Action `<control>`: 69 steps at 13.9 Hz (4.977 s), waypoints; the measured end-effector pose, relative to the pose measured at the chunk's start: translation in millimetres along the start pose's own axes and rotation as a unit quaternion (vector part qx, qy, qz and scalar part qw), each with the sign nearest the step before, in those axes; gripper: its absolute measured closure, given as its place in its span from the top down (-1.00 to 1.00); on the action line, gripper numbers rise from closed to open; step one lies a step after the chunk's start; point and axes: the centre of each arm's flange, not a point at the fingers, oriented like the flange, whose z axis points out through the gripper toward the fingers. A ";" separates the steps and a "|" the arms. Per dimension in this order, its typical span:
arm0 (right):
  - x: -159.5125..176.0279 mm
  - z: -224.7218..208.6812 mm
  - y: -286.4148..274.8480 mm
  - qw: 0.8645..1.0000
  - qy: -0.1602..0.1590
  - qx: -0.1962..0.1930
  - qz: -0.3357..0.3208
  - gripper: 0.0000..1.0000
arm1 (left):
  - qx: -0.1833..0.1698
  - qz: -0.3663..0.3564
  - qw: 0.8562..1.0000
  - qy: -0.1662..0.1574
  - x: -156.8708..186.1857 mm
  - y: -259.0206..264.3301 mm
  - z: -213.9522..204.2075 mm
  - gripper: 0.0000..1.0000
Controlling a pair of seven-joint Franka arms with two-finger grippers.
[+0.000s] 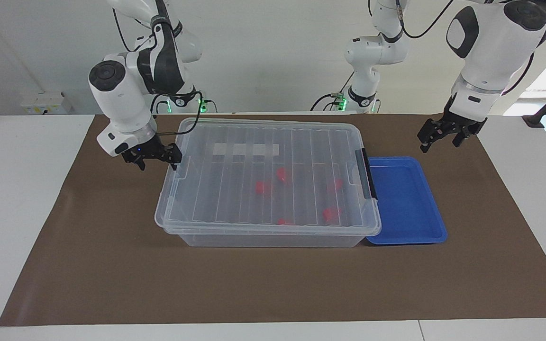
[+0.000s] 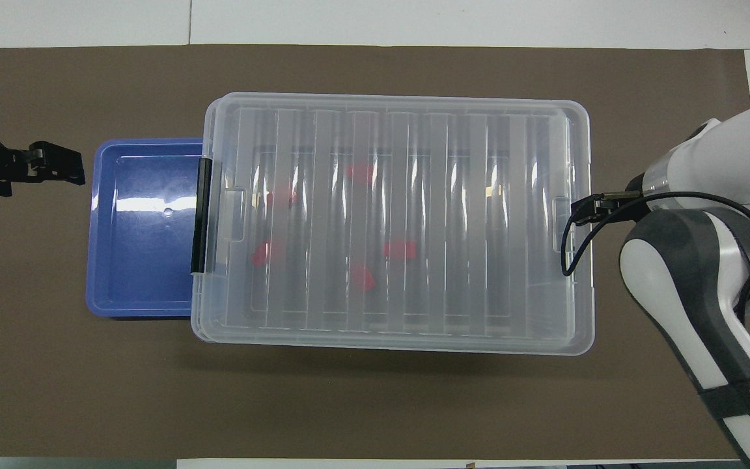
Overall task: Place red block in blue tray from box
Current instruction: 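Push the clear lid away from the tray with the right gripper, then reach the left gripper into the open box toward a red block, then lower the left gripper and grasp a red block inside the box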
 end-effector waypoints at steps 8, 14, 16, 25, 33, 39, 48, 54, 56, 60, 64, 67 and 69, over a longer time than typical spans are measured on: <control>2.5 -1.0 67.0 1.000 0.005 0.001 -0.023 1.00 | 0.000 0.000 1.000 -0.001 -0.4 0.4 0.2 1.00; 2.5 -1.9 90.1 0.999 0.011 -0.004 -0.038 1.00 | 0.001 0.008 1.000 -0.006 -3.1 8.5 2.3 1.00; 1.8 -2.0 100.1 0.999 0.011 -0.005 -0.042 1.00 | -0.001 0.021 1.000 0.001 -5.8 23.0 7.0 1.00; -4.2 -3.9 152.1 0.998 0.015 -0.012 -0.064 1.00 | -0.009 0.048 0.999 0.012 -38.2 116.4 37.8 1.00; -10.1 -4.1 181.1 0.997 0.016 -0.013 -0.074 1.00 | -0.016 0.070 0.997 0.006 -97.6 219.4 104.0 1.00; -11.1 -4.3 185.7 0.997 0.016 -0.013 -0.074 1.00 | -0.020 0.092 0.996 0.006 -105.4 235.1 149.9 0.96; -1.4 -40.8 172.9 0.996 0.015 -0.015 -0.087 1.00 | -0.037 0.335 0.939 0.066 -108.7 234.6 180.7 0.99; -1.4 -86.9 144.1 0.995 -0.006 -0.010 -0.094 1.00 | -0.022 0.416 0.909 0.021 -117.7 229.2 208.1 1.00; -4.0 -102.3 130.5 0.995 -0.016 -0.007 -0.099 1.00 | -0.020 0.426 0.904 0.008 -119.0 228.9 219.2 1.00; -10.9 -110.2 111.2 0.997 -0.038 -0.004 -0.073 1.00 | -0.018 0.495 0.869 -0.004 -118.2 227.5 234.7 1.00; -12.3 -109.3 110.8 0.997 -0.044 -0.003 -0.061 1.00 | -0.018 0.515 0.857 -0.022 -119.1 227.8 254.8 1.00; -13.7 -108.4 106.9 0.997 -0.051 -0.002 -0.053 1.00 | -0.018 0.518 0.855 -0.028 -119.6 228.0 261.9 1.00; -14.4 -108.8 105.4 0.998 -0.052 -0.002 -0.045 1.00 | -0.015 0.521 0.853 -0.028 -119.6 227.9 262.2 1.00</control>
